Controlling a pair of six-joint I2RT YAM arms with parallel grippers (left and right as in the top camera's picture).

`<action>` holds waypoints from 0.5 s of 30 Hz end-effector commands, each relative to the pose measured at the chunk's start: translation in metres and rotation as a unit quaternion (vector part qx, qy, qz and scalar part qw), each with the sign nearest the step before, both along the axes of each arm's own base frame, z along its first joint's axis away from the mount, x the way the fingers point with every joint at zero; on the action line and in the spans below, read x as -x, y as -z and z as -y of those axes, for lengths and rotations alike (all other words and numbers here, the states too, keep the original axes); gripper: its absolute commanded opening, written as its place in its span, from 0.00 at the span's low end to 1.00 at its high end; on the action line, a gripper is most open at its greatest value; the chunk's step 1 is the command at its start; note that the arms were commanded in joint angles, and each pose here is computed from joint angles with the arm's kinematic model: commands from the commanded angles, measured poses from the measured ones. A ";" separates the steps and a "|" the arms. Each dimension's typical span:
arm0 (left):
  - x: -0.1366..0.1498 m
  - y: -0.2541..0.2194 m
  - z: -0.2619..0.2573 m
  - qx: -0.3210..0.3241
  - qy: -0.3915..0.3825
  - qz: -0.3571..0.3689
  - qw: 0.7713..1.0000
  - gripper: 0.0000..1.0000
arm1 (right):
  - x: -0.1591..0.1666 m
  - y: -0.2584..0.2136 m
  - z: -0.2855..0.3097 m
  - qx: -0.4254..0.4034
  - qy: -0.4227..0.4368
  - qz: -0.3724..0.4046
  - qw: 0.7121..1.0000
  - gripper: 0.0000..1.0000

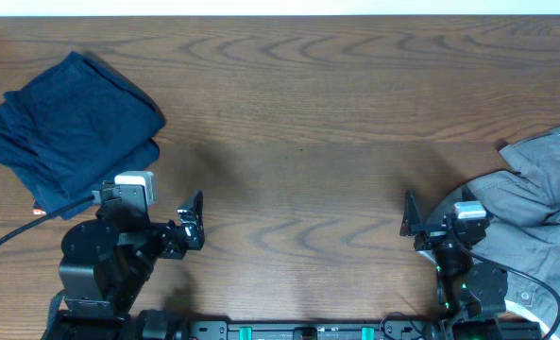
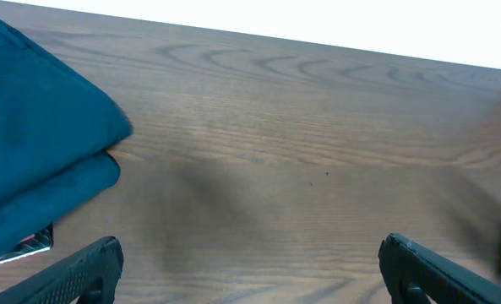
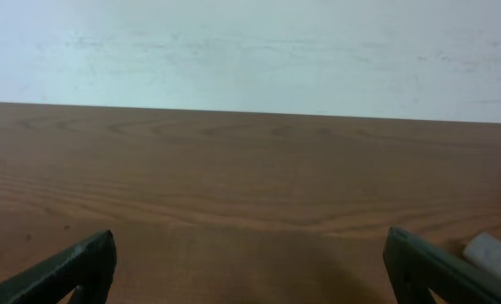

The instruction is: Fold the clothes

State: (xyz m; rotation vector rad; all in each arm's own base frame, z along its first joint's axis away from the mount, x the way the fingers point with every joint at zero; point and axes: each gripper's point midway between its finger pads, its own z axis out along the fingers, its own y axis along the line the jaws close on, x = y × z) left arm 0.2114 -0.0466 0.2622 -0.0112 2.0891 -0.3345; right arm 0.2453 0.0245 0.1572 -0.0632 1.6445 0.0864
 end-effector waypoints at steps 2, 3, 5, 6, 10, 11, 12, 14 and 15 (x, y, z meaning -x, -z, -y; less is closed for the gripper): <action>0.002 -0.003 -0.002 -0.001 -0.004 0.008 1.000 0.98 | 0.000 0.001 0.001 0.006 0.000 0.000 1.000 0.99; 0.003 -0.004 -0.002 -0.001 -0.005 0.012 1.000 0.98 | 0.000 0.001 0.001 0.006 0.000 0.000 1.000 0.99; 0.005 -0.007 -0.004 0.000 -0.009 0.019 1.000 0.98 | 0.000 0.001 0.001 0.006 0.000 0.000 1.000 0.99; 0.006 -0.008 -0.005 0.000 -0.011 0.023 1.000 0.98 | 0.000 0.001 0.001 0.006 0.000 0.000 1.000 0.99; 0.016 0.000 -0.018 -0.021 -0.036 0.026 0.999 0.98 | 0.000 0.001 0.001 0.006 0.000 0.000 1.000 0.99; 0.019 0.005 -0.025 -0.030 -0.053 0.026 0.998 0.98 | 0.000 0.001 0.001 0.006 0.000 0.000 1.000 0.99; 0.022 0.012 -0.029 -0.033 -0.061 0.022 0.997 0.98 | 0.000 0.001 0.001 0.006 0.000 0.000 1.000 0.99; 0.027 0.031 -0.033 -0.036 -0.071 0.014 0.997 0.98 | 0.000 0.001 0.001 0.006 0.000 0.000 1.000 0.99; 0.028 0.043 -0.034 -0.036 -0.074 0.010 0.997 0.98 | 0.000 0.001 0.001 0.006 0.000 0.000 1.000 0.99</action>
